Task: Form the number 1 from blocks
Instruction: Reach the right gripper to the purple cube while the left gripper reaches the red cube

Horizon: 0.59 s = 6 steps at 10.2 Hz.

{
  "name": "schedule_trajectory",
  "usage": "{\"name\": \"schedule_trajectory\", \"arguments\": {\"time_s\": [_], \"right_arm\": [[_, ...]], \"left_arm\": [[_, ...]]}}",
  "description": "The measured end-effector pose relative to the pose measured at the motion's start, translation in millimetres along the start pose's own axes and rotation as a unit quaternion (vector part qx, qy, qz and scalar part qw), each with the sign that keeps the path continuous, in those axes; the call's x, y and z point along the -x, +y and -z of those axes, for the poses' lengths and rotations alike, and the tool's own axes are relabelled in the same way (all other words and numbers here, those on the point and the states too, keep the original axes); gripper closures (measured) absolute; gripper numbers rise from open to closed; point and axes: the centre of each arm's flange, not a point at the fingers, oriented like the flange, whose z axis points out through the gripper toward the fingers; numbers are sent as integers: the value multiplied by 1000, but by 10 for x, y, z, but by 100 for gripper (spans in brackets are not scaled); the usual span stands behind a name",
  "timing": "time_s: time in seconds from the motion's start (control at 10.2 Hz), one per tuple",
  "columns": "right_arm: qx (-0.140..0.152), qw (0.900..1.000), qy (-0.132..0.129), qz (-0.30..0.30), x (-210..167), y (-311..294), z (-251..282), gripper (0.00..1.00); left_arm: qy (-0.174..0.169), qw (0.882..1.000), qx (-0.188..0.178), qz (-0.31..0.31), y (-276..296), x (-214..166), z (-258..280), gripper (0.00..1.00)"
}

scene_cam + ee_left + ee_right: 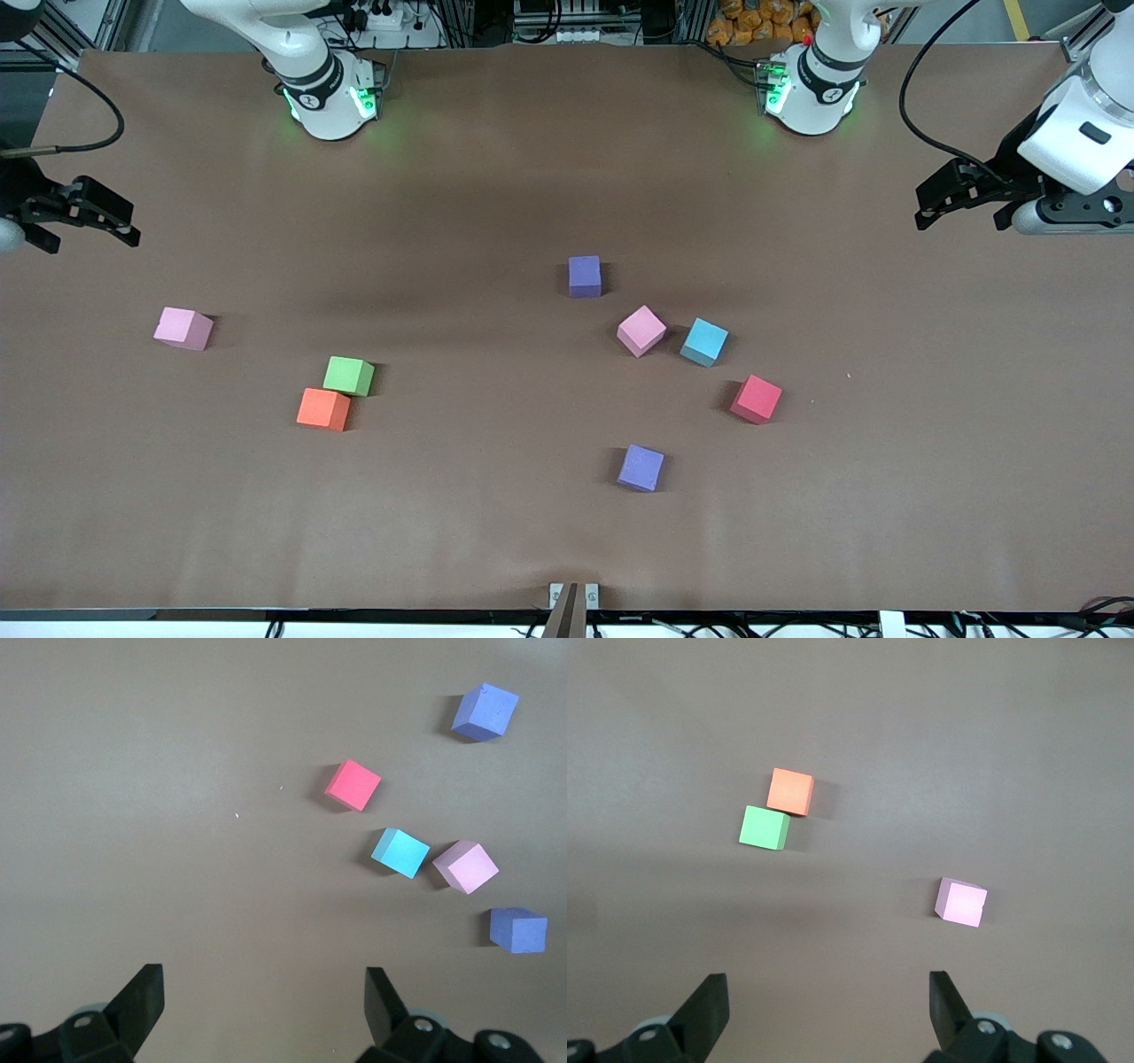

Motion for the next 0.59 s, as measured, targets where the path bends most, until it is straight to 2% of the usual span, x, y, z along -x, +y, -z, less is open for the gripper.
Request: {"name": "schedule_trajectory", "arguments": {"time_s": [0.39,0.59], "right_arm": [[-1,1000,-2,-2,10,22,29,0],[-21,999,-24,15,-11,-212,-82,0]], "left_arm": [[-4,1000,0,-5,24,-5,-54,0],[-34,999,-1,-4,35,-139,-403,0]]}}
